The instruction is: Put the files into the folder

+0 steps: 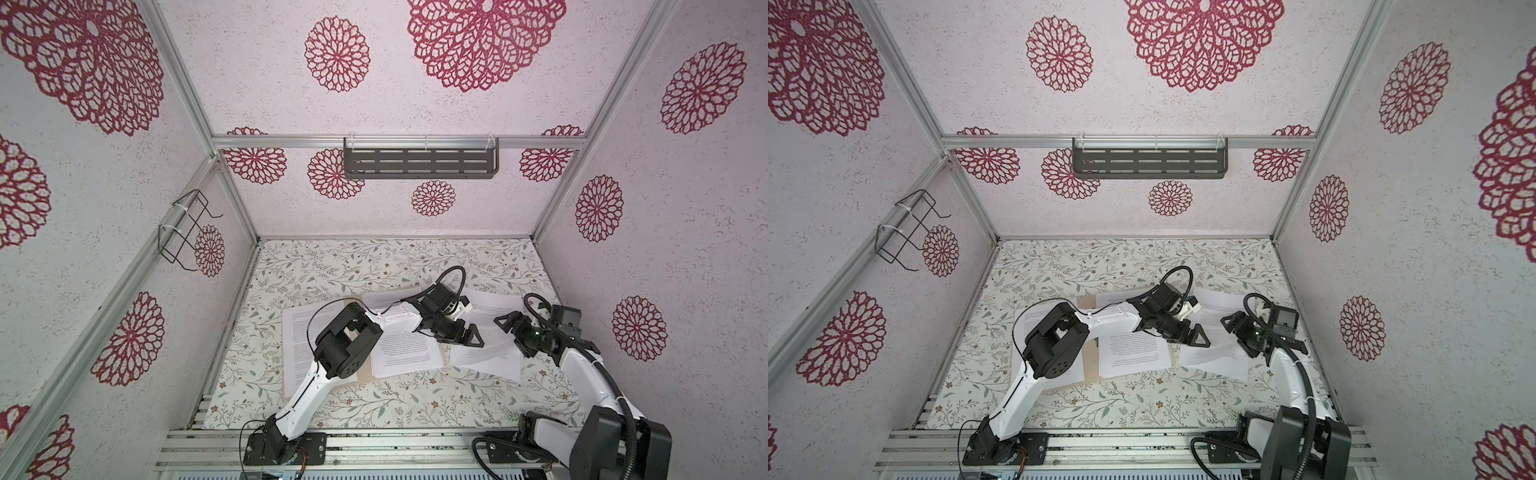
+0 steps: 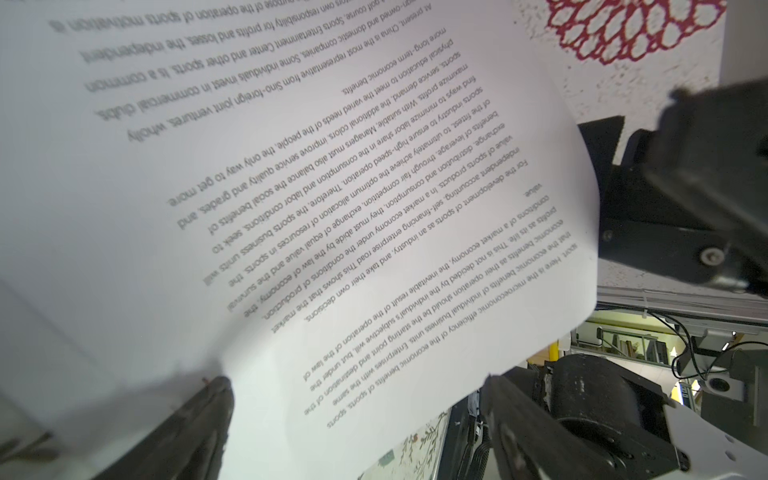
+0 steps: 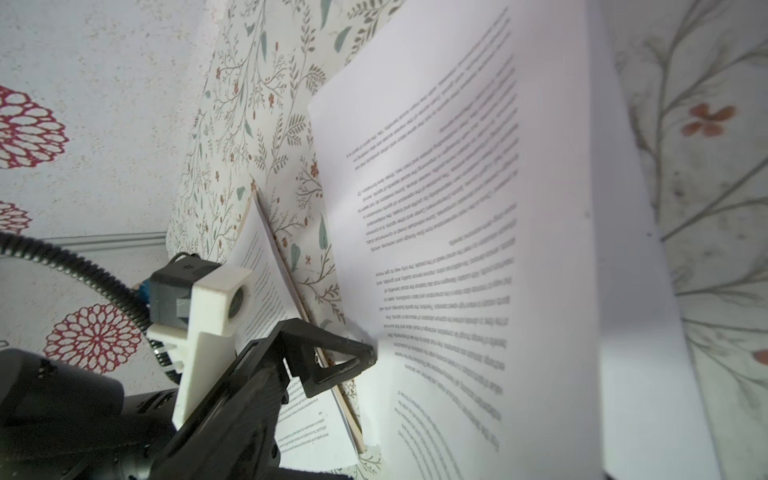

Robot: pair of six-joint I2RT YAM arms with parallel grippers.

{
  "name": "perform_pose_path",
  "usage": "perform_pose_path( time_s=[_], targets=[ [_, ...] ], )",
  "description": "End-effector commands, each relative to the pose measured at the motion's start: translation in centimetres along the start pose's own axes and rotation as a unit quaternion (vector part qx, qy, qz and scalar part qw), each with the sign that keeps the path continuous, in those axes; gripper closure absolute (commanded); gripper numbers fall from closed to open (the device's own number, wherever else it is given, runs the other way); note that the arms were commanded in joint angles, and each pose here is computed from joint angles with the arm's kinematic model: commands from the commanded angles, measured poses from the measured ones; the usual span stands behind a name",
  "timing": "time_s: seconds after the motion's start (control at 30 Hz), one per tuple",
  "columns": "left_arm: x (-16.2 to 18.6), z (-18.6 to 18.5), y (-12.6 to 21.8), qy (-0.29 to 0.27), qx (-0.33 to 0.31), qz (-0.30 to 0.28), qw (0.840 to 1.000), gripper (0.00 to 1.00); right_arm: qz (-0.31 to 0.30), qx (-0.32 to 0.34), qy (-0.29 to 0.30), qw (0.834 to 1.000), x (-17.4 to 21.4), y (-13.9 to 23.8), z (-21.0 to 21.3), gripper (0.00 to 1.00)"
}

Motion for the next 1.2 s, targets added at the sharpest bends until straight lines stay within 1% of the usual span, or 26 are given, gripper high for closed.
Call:
perform_pose_path(
  time_s=[0.0,0.2,0.3,0.43,0.5,0.63,0.7,0.8,0.87,1.0,1.03,1.13,1.17],
  targets=[
    [4.3,6.7,-0.5,0.081,-0.099,0.048,0.991,0.02,-0.014,0.013,-0.018,1.0,-0.4,0.5,-1.2,0.17],
    [4.5,6.8,-0.5,0.083,-0.099,0.049,0.99,0.02,-0.026,0.01,-0.045,0.999,-0.9,0.9,-2.6,0.12],
    [4.4,6.7,-0.5,0.083,-0.099,0.047,0.99,0.02,-0.033,-0.007,-0.055,0.998,-1.2,1.0,-2.8,0.11],
    [4.4,6.8,-0.5,0.085,-0.099,0.047,0.99,0.02,-0.042,0.001,-0.063,0.997,-1.5,1.3,-3.3,0.06],
    [4.4,6.8,-0.5,0.084,-0.099,0.047,0.99,0.02,-0.042,-0.015,-0.059,0.997,-1.5,1.3,-2.9,0.05],
    [4.4,6.8,-0.5,0.085,-0.098,0.048,0.99,0.02,-0.038,-0.013,-0.059,0.997,-1.4,1.0,-3.2,0.06],
    [4.4,6.8,-0.6,0.085,-0.099,0.048,0.99,0.02,-0.04,0.0,-0.06,0.997,-1.4,1.0,-3.6,0.09],
    [4.4,6.8,-0.5,0.085,-0.099,0.047,0.99,0.02,-0.045,0.04,-0.059,0.996,-1.3,1.2,-4.7,0.16],
    [4.4,6.8,-0.4,0.085,-0.099,0.046,0.99,0.02,-0.046,0.05,-0.061,0.996,-1.1,1.2,-5.2,0.2],
    [4.4,6.8,-0.4,0.085,-0.098,0.044,0.991,0.02,-0.052,0.073,-0.062,0.994,-0.9,1.1,-6.1,0.31],
    [4.4,6.8,-0.5,0.086,-0.099,0.044,0.99,0.02,-0.055,0.077,-0.06,0.994,-0.9,1.2,-6.2,0.38],
    [4.3,6.6,-0.4,0.084,-0.098,0.043,0.991,0.02,-0.057,0.084,-0.056,0.993,-0.9,1.1,-6.6,0.54],
    [4.2,6.5,-0.3,0.083,-0.097,0.042,0.991,0.02,-0.056,0.082,-0.055,0.994,-0.9,1.0,-6.5,0.63]
  ],
)
Point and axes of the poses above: each gripper's point midway between its finger pads, its own y axis back along the fingers, its own z axis along the line the jaws close on, x = y × z, the point moved 3 cm from there along y, back along the fingers, and after that the axes turned 6 degrees about -y, right-handed, at the moved point
